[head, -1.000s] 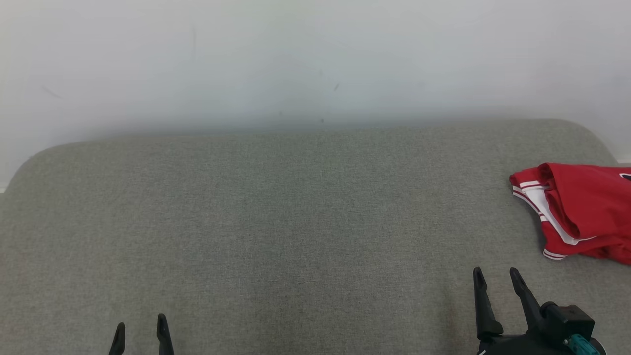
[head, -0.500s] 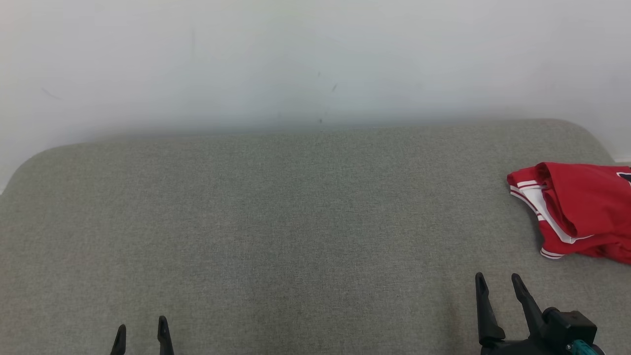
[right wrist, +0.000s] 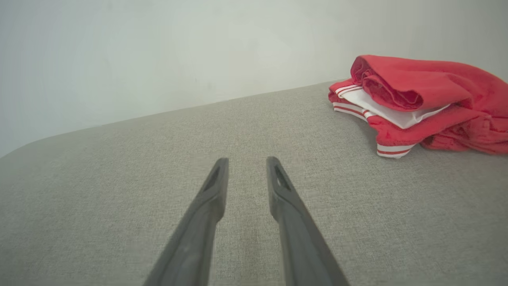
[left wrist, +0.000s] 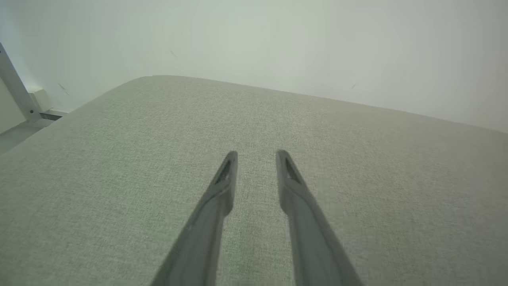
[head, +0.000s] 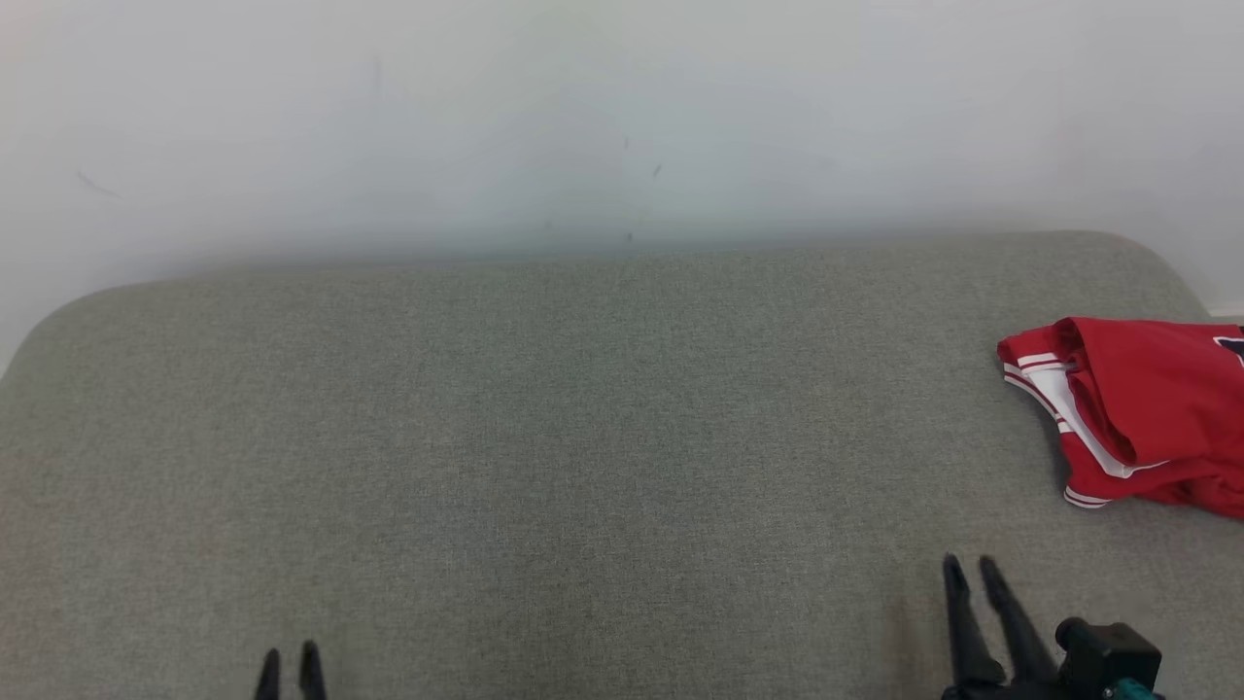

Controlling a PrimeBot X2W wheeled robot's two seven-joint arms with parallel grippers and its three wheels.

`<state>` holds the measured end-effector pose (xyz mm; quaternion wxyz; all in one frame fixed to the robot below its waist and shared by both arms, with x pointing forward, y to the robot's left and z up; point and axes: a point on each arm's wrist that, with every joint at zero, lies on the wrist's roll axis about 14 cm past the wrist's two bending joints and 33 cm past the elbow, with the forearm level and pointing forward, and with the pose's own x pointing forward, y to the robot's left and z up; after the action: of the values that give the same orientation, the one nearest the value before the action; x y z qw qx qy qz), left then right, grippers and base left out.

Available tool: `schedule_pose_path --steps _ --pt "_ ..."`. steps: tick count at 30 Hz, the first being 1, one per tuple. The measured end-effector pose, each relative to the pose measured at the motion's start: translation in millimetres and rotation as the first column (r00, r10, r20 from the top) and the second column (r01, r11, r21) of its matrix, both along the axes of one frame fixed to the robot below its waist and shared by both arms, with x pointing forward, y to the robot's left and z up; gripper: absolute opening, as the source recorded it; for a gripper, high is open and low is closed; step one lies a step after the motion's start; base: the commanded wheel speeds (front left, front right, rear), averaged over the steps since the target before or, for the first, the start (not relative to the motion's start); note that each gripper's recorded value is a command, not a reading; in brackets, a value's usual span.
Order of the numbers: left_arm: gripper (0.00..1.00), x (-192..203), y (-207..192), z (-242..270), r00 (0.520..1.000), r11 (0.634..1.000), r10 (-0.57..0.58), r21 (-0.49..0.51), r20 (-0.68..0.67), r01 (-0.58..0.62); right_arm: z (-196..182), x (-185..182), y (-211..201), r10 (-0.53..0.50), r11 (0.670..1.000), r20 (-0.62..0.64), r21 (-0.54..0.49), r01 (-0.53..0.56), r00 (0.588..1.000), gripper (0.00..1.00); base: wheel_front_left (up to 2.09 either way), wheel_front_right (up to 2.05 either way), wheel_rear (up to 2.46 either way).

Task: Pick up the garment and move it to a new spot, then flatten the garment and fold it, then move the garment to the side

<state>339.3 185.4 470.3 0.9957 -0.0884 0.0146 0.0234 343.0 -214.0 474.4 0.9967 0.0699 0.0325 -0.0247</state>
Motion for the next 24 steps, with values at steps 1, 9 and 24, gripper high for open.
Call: schedule_pose_path --steps 1,9,24 --pt "0.00 -0.8 -0.2 -3.2 1.000 1.000 0.000 -0.002 -0.011 0.000 -4.7 -1.8 0.0 -0.001 1.000 -0.015 0.002 0.001 1.000 0.00 0.00 0.00 0.00" --pt "0.00 -4.1 3.1 -18.8 0.997 0.996 0.020 -0.087 -0.076 -0.027 -22.2 -8.3 -2.7 -0.023 0.995 -0.076 0.096 0.030 0.997 0.00 0.00 0.00 0.00" --pt "0.00 3.9 8.6 -18.2 0.994 0.939 0.048 -0.335 -0.100 -0.080 -16.5 -0.4 -3.8 -0.059 0.935 -0.061 0.346 0.077 0.996 0.00 0.00 0.00 0.00"
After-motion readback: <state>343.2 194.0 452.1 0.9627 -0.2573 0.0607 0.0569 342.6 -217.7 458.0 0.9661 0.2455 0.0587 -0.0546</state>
